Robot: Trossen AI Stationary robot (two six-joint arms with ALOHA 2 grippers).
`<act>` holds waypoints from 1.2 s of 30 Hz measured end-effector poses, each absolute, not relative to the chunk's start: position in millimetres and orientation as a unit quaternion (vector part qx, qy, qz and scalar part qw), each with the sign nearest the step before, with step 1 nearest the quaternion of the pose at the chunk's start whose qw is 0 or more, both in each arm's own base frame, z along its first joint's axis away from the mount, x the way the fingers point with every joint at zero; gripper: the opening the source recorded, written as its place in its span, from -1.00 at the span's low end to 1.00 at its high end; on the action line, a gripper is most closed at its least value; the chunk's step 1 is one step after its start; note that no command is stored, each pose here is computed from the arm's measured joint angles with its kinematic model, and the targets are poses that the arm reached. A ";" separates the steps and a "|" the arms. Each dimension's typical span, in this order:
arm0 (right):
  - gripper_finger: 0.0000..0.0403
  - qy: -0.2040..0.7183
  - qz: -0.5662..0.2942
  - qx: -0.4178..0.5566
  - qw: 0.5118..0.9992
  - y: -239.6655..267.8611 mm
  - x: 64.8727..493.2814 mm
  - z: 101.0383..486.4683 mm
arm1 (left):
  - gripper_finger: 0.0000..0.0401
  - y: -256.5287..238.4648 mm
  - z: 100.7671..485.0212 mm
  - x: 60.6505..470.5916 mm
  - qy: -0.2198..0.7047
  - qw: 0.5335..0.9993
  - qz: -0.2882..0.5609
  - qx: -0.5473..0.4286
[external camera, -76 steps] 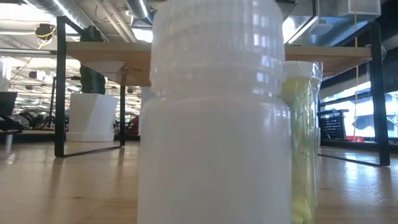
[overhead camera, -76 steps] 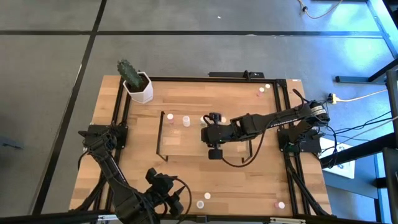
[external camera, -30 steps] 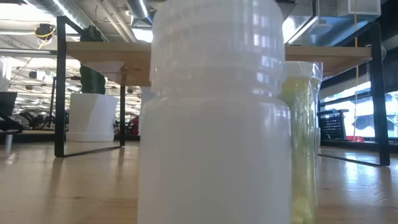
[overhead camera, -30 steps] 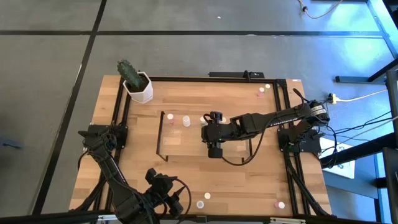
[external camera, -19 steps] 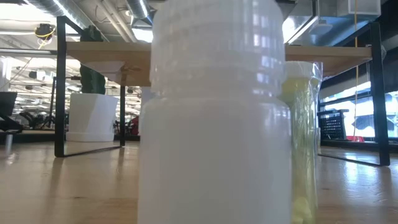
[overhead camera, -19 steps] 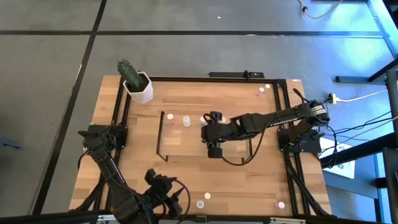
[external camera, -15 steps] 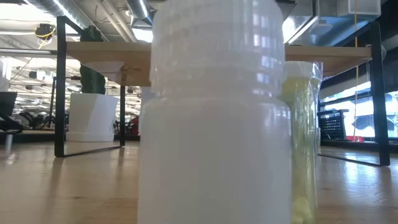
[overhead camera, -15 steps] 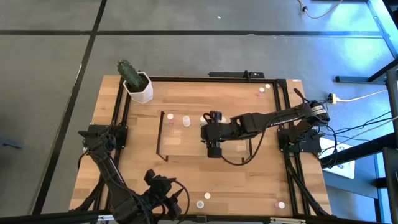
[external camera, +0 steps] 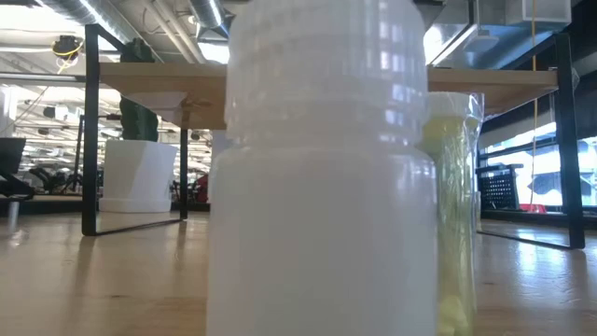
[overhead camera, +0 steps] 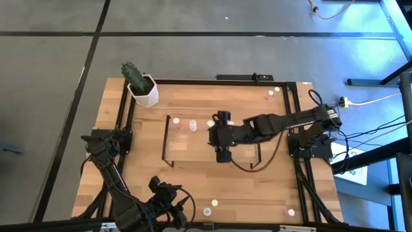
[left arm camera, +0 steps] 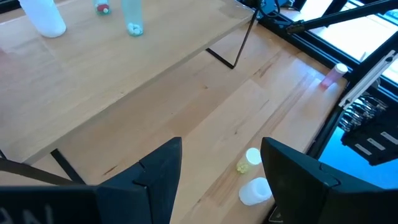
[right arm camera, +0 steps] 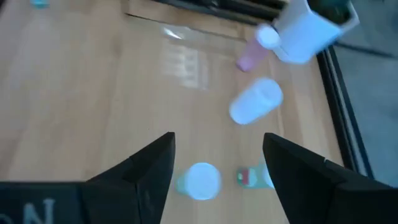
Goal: Pick and place medicine bottles onto shelf by color
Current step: Put the bottom yellow pill bottle on the shelf aligned with the other yellow pill bottle
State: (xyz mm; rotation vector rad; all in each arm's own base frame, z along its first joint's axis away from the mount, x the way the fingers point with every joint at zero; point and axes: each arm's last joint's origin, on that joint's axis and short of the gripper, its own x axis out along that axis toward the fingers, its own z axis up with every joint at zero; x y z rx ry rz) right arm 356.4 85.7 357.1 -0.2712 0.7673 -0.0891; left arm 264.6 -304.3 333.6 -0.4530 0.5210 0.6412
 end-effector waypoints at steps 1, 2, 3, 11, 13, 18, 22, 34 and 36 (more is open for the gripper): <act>0.22 0.370 -0.034 -0.143 0.917 91.5 354.0 361.8 | 0.06 -305.0 333.6 263.8 0.251 0.891 0.308 -0.218; 0.22 0.366 -0.024 -0.155 0.917 96.9 351.6 366.2 | 0.06 -305.8 333.5 262.9 0.253 0.891 0.306 -0.218; 0.22 0.362 -0.014 -0.162 0.918 102.4 349.0 370.5 | 0.06 -306.4 333.4 262.2 0.254 0.891 0.305 -0.218; 0.22 0.370 0.062 -0.224 0.899 141.6 325.9 381.9 | 0.06 -311.2 333.4 256.6 0.258 0.893 0.298 -0.219; 0.22 0.378 0.086 -0.227 0.893 149.6 320.8 380.1 | 0.06 -312.1 333.2 255.4 0.260 0.893 0.296 -0.219; 0.22 0.380 0.138 -0.221 0.888 165.1 313.0 379.3 | 0.06 -312.5 333.1 255.0 0.263 0.892 0.295 -0.220; 0.22 0.378 0.164 -0.219 0.884 172.7 309.1 379.1 | 0.06 -312.5 333.1 255.0 0.264 0.892 0.295 -0.218; 0.22 0.358 0.227 -0.200 0.883 191.7 305.4 379.4 | 0.06 -319.8 332.6 245.8 0.285 0.898 0.273 -0.192; 0.22 0.344 0.232 -0.195 0.889 197.2 304.7 381.5 | 0.06 -323.9 332.6 240.3 0.287 0.901 0.266 -0.190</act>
